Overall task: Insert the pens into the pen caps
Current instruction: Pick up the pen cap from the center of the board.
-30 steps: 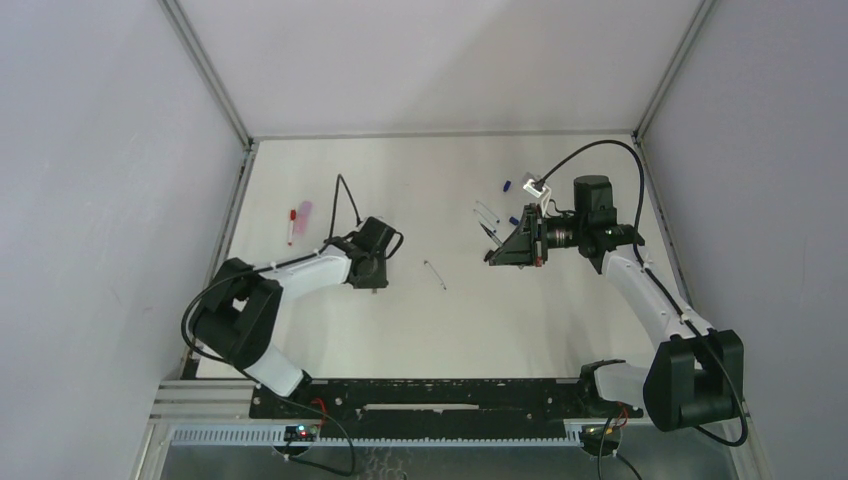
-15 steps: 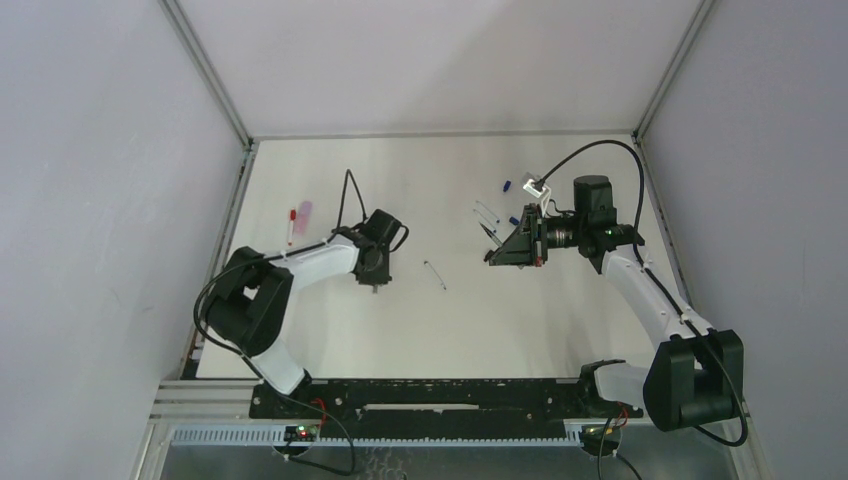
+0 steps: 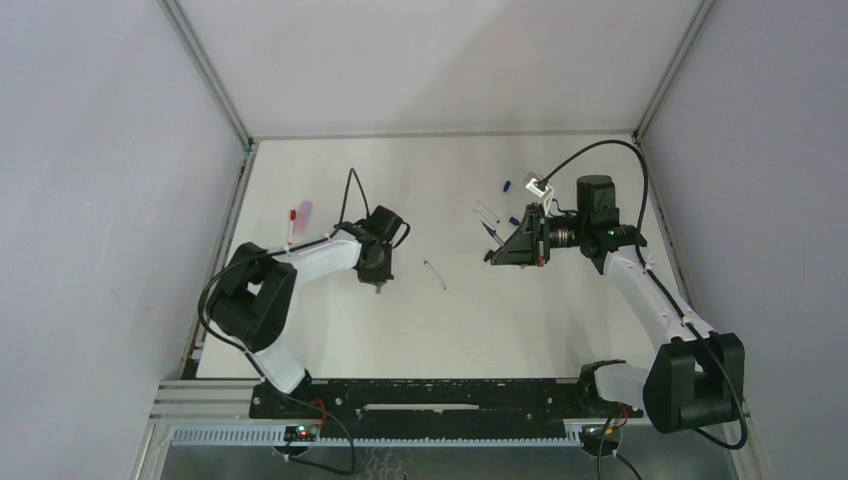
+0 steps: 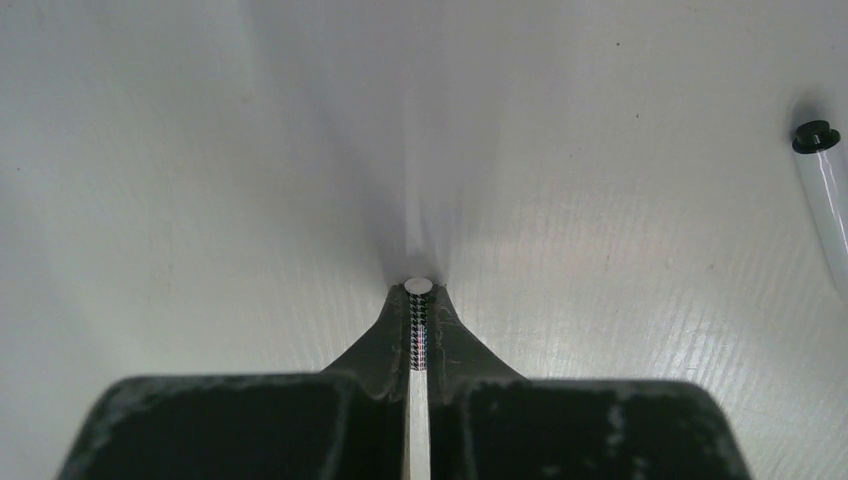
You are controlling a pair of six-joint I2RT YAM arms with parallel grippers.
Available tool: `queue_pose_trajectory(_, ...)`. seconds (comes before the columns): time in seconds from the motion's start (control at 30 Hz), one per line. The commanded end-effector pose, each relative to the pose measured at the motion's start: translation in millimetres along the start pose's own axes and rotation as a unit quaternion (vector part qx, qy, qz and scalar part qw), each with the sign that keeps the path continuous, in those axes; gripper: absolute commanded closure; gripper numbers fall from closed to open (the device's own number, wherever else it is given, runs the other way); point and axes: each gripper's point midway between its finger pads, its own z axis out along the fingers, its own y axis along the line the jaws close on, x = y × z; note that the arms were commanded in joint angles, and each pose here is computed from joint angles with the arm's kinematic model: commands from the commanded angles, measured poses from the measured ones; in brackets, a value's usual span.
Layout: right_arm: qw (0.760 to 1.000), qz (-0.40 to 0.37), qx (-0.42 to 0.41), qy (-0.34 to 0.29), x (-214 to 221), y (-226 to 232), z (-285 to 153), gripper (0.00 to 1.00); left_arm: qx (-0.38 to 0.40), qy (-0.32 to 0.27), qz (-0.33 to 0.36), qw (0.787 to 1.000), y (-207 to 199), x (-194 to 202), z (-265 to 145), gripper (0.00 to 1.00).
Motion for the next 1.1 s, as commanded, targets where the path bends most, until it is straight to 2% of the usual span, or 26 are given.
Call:
queue_pose_trajectory(0.0,0.999,-0.038,-0.010,-0.008,-15,12,-3,1.00,-0.006,0.050,0.015,0.999,9,28,-3,1.00)
queue_pose_trajectory(0.17,0.999,-0.044,-0.009,-0.007,-14,13,-3,1.00,0.070,-0.040,-0.008,0.997,-12,-3,-37,1.00)
queue_pose_trajectory(0.33,0.999,-0.051,-0.010,-0.006,-13,13,-3,1.00,0.201,-0.128,-0.020,0.971,-46,-23,-86,1.00)
queue_pose_trajectory(0.43,0.998,-0.058,-0.013,-0.006,-13,15,-3,1.00,0.303,-0.200,-0.028,0.931,-70,-34,-129,1.00)
queue_pose_trajectory(0.47,0.998,-0.060,-0.014,-0.006,-13,17,-3,1.00,0.340,-0.228,-0.030,0.912,-78,-38,-146,1.00)
queue_pose_trajectory(0.5,0.998,-0.063,-0.016,-0.006,-13,18,-3,1.00,0.384,-0.268,-0.034,0.883,-89,-46,-168,1.00)
queue_pose_trajectory(0.63,0.997,-0.072,-0.028,-0.006,-14,27,-3,1.00,0.483,-0.352,-0.064,0.799,-105,-50,-226,1.00)
queue_pose_trajectory(0.83,0.996,-0.079,-0.048,-0.006,-16,40,-2,1.00,0.546,-0.437,-0.077,0.711,-116,-58,-294,1.00)
queue_pose_trajectory(1.07,0.994,-0.084,-0.066,-0.007,-19,53,-2,1.00,0.587,-0.502,-0.118,0.624,-119,-73,-345,1.00)
